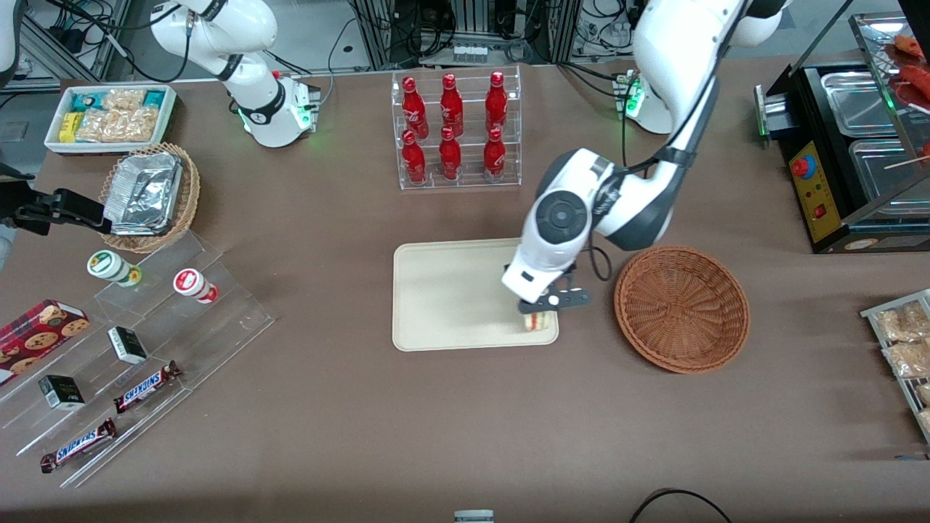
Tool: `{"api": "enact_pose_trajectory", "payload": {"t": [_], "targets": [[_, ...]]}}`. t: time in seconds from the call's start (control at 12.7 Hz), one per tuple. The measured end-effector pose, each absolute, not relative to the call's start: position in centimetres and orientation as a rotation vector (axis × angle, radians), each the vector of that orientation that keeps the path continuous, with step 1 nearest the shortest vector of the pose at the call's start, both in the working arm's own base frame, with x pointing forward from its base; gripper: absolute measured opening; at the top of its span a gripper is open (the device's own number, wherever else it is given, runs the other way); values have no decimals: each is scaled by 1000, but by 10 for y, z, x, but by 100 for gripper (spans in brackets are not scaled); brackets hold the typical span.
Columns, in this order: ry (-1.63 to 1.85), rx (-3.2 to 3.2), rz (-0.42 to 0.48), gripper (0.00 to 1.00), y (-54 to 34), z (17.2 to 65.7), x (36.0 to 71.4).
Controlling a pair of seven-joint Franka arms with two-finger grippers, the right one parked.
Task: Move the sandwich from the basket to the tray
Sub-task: 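Lift the sandwich and carry it over the cream tray, then lower the sandwich onto the tray and open the left gripper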
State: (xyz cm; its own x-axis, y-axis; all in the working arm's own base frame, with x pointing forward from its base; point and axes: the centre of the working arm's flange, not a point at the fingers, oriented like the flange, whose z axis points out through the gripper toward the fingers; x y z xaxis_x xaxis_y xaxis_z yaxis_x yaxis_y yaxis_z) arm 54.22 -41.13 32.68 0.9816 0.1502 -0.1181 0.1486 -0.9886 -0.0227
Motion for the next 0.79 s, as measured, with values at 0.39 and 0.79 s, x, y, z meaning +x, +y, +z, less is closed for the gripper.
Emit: {"api": "enact_pose_trajectory", "payload": {"t": [0.39,0.79], "targets": [[-343,-3139,134,18,-465,300,541],[-358,-3138,135,18,-501,259,517]]}}
